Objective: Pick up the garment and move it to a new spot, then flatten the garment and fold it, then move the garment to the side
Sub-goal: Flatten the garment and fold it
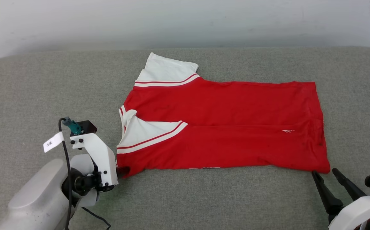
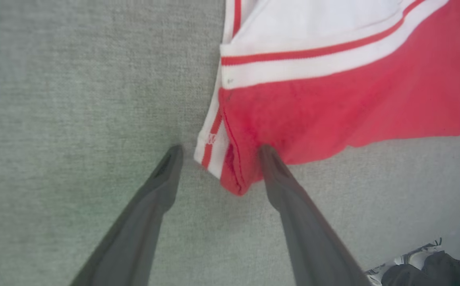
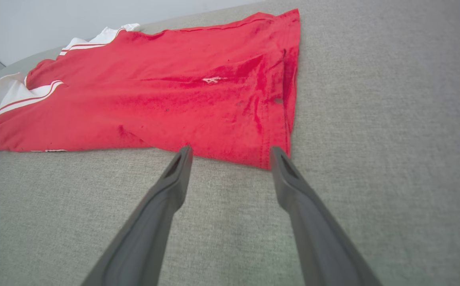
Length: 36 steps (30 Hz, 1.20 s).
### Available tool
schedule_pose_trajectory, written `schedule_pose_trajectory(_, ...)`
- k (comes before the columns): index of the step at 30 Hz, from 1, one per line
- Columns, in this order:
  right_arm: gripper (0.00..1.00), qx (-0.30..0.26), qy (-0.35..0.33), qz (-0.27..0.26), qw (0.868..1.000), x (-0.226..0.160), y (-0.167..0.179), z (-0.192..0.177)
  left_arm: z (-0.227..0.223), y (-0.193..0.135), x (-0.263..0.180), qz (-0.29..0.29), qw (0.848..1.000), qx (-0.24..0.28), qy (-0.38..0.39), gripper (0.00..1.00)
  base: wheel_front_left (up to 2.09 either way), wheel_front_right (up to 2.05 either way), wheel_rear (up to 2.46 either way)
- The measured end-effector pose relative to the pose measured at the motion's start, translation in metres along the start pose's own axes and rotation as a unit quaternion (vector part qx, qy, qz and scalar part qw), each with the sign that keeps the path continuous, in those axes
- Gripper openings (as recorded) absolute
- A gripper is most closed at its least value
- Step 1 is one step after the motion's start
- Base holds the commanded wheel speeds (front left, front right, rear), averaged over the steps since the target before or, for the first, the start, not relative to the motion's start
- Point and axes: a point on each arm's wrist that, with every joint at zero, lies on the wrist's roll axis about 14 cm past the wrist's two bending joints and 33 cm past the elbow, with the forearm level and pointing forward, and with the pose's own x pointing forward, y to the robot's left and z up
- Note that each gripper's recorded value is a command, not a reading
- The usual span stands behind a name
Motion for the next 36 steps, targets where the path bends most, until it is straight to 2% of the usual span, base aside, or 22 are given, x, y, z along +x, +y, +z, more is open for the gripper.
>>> schedule_pose_trajectory(4,1.00,0.002,0.001,0.001,1.000,0.002,0.001,0.000,0.000,0.002,0.005,0.000,1.000,-0.005,0.006,1.00,0.00,0.00,0.00)
schedule_pose_trajectory(5,1.00,0.003,0.000,0.001,1.000,0.003,0.001,0.000,0.002,0.003,0.005,0.001,1.000,-0.006,0.004,0.49,0.00,0.00,0.00)
schedule_pose_trajectory(7,1.00,0.005,-0.001,0.000,1.000,0.004,0.000,0.001,0.002,0.002,0.007,-0.004,1.000,-0.004,0.004,0.00,0.00,0.00,0.00)
schedule_pose_trajectory(18,1.00,0.029,0.031,-0.001,0.999,0.008,-0.005,0.015,0.006,0.002,0.008,-0.013,1.000,0.011,-0.002,0.00,0.00,0.00,0.00)
schedule_pose_trajectory(29,1.00,0.019,0.134,-0.028,0.990,0.027,-0.017,0.012,0.013,-0.004,0.012,-0.018,1.000,0.022,-0.012,0.00,0.00,0.00,0.00)
schedule_pose_trajectory(36,1.00,-0.001,0.191,-0.048,0.980,0.036,-0.025,-0.006,0.013,-0.006,0.017,-0.023,0.999,0.020,-0.013,0.00,0.00,0.00,0.00)
